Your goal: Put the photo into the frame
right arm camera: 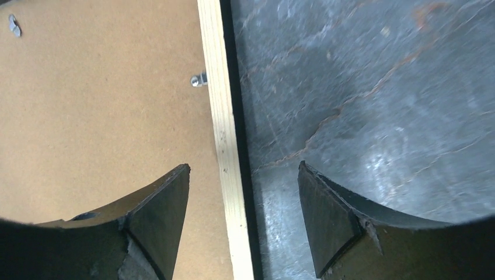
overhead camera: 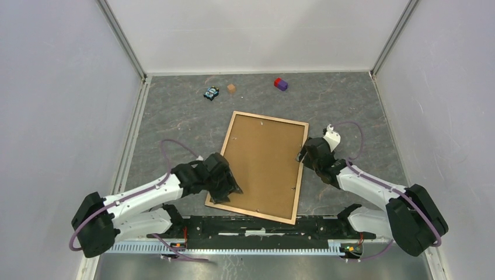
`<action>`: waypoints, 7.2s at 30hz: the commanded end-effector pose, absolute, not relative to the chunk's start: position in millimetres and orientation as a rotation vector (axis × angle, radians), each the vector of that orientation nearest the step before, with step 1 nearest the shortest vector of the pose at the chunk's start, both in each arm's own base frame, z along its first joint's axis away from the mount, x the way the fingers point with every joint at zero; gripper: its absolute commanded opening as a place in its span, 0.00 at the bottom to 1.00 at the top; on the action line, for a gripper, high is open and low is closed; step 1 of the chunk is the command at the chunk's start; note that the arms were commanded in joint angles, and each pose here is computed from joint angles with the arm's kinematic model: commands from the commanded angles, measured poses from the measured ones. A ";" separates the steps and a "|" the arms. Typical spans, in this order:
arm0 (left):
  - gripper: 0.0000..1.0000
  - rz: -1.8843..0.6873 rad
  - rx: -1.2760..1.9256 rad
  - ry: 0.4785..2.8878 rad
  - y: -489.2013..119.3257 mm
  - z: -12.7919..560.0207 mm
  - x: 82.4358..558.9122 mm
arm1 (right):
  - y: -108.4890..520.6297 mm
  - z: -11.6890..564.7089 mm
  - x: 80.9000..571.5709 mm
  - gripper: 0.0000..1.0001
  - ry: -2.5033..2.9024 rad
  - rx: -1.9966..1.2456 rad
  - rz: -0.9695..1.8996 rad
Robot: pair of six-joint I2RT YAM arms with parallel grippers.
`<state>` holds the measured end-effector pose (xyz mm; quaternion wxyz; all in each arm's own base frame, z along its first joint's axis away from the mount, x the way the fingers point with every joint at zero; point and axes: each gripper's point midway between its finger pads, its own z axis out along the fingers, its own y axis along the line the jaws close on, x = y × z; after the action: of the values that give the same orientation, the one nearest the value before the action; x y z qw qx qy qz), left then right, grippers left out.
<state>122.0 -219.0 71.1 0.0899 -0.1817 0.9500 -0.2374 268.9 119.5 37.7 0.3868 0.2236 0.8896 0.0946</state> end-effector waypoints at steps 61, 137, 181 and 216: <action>0.91 -0.273 0.140 2.237 -288.7 221.3 252.7 | 91.1 -10.4 225.8 0.00 2.451 0.942 0.066; 0.02 0.153 0.161 2.997 -128.4 10.4 219.2 | 95.6 87.5 284.2 0.73 2.157 0.188 0.087; 0.02 0.333 0.207 2.909 -116.4 22.5 283.7 | 58.0 35.0 340.4 0.81 2.443 0.256 -0.160; 0.02 0.259 0.181 2.912 -122.0 26.5 281.0 | 65.5 25.6 329.8 0.61 2.413 0.140 -0.070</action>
<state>277.6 -122.6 25.5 0.1012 0.0532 0.9891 0.0925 330.5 64.2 27.3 0.3456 0.0646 0.9356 -0.0331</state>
